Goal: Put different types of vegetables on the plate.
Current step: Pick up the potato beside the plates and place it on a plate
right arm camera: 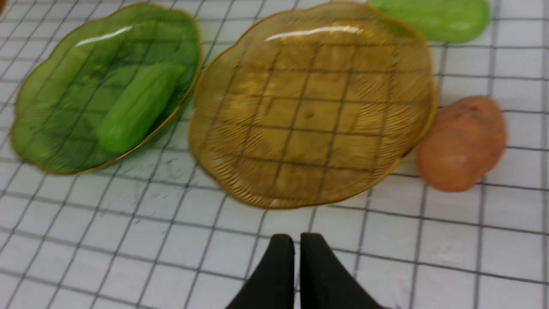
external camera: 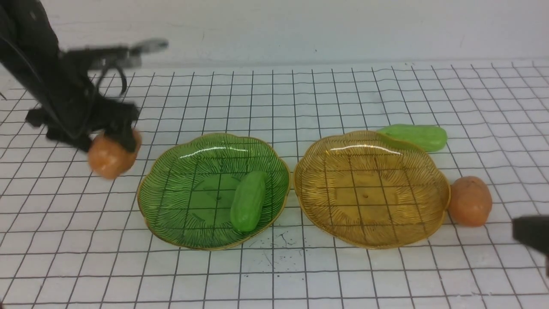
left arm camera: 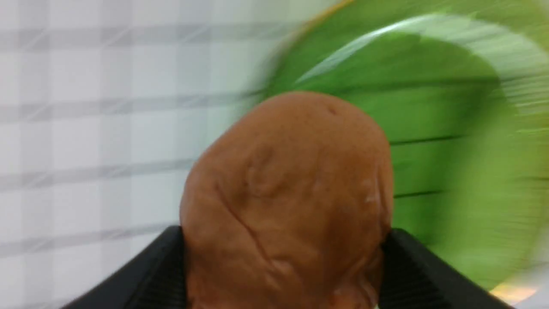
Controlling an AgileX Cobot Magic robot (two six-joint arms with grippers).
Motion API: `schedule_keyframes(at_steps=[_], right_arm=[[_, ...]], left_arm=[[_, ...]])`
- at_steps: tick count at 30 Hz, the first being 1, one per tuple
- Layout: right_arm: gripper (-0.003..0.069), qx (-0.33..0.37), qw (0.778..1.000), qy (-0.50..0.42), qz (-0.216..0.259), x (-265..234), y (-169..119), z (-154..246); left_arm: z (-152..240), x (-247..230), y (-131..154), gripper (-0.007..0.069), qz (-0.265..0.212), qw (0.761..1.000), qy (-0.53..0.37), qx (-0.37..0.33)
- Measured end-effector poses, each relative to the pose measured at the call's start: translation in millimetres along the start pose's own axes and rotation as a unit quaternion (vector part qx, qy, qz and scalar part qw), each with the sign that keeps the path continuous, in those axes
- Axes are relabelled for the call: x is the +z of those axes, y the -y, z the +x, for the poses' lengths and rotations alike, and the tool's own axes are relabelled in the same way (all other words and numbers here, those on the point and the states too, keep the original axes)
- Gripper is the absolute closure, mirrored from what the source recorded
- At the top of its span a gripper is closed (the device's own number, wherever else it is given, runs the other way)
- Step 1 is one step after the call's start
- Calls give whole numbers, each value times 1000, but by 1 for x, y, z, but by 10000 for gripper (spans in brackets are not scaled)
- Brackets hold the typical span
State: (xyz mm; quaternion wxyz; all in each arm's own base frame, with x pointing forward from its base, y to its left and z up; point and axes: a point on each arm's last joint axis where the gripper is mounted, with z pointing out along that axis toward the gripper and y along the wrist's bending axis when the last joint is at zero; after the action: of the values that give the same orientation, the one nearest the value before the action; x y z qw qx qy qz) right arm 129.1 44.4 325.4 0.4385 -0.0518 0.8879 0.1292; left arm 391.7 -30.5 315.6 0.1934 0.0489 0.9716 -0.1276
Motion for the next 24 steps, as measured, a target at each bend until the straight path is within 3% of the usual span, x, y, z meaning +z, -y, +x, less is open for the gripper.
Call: schedule_keyframes(at_steps=[2, 7, 12, 16, 22, 24], right_arm=[[646, 6, 999, -14, 45, 2, 6, -6], [646, 18, 988, -93, 122, 0, 12, -26], [646, 13, 978, -152, 142, 12, 11, -48], [646, 23, 970, -195, 140, 31, 15, -59], [646, 152, 953, -244, 96, 77, 87, -82], [646, 181, 948, -247, 83, 86, 99, -81]], left_arm=[[-3, -7, 45, 127, 82, 994, 27, 62], [7, 8, 124, 127, 172, 970, 31, 170], [22, 39, 179, 127, 192, 954, 21, 230], [31, 61, 199, 127, 190, 949, 9, 253], [38, 97, 214, 127, 171, 946, 7, 277], [35, 100, 215, 127, 168, 947, 22, 273]])
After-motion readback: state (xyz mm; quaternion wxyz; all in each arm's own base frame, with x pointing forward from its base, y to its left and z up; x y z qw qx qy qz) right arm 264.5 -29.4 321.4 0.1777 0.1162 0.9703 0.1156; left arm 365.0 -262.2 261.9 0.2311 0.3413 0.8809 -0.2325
